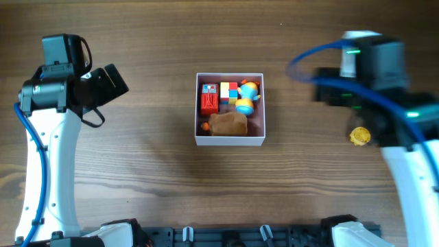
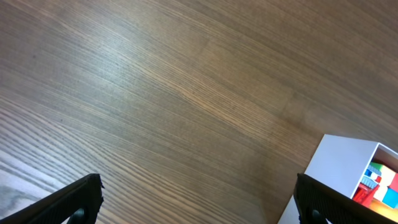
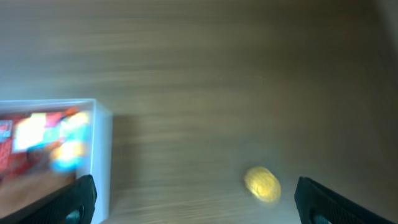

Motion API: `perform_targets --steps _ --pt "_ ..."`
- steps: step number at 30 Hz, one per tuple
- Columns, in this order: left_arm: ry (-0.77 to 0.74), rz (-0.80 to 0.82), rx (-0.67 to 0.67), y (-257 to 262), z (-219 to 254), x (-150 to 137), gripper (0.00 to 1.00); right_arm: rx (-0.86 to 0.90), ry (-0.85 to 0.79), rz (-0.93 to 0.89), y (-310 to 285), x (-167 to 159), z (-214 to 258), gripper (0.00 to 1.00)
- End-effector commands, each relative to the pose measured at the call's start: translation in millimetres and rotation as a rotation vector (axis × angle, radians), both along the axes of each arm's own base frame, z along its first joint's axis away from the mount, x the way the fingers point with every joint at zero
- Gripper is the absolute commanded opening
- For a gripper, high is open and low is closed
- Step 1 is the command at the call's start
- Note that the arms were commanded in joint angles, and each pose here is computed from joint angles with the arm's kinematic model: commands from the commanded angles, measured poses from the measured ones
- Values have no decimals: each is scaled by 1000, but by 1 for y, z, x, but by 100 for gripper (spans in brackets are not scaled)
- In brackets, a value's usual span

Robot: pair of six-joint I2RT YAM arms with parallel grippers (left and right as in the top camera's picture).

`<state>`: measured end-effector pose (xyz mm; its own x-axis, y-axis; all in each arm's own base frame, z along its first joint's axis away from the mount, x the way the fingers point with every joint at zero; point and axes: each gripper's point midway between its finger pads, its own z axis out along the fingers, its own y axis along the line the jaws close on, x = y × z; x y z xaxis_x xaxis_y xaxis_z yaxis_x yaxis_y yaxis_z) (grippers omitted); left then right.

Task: Pack container
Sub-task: 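Move the right gripper to the yellow wheel toy and grasp it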

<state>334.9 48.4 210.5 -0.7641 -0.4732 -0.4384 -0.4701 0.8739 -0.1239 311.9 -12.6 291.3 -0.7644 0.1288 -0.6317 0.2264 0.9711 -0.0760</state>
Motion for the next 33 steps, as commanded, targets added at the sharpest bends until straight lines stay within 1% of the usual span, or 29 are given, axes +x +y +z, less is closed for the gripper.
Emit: perform_targets --steps 1,3,5,6,9,12,14,19,25,33 --pt "-5 0 -10 0 2 0 100 244 27 -304 -59 -10 -21 100" --pt "-3 0 -11 0 2 -1 100 333 121 -431 -93 -18 -59 100" --pt "-4 1 -11 0 2 -1 100 367 238 -529 -117 -28 -104 100" --pt "-4 1 -11 0 2 -1 100 377 281 -549 -122 -30 -121 100" --pt "-4 1 -11 0 2 -1 100 409 426 -568 -127 -32 -186 100" --pt "-4 1 -11 0 2 -1 100 425 500 -567 -127 -30 -228 100" --pt "-1 1 -11 -1 2 -1 100 432 525 -550 -126 -30 -246 100" --pt "0 1 -11 -1 1 -2 100 445 579 -554 -127 -27 -278 100" --pt "0 1 -11 -1 2 -1 100 445 574 -554 -125 -31 -295 100" --pt "0 1 -11 -1 2 -1 100 442 565 -553 -125 -31 -300 100"
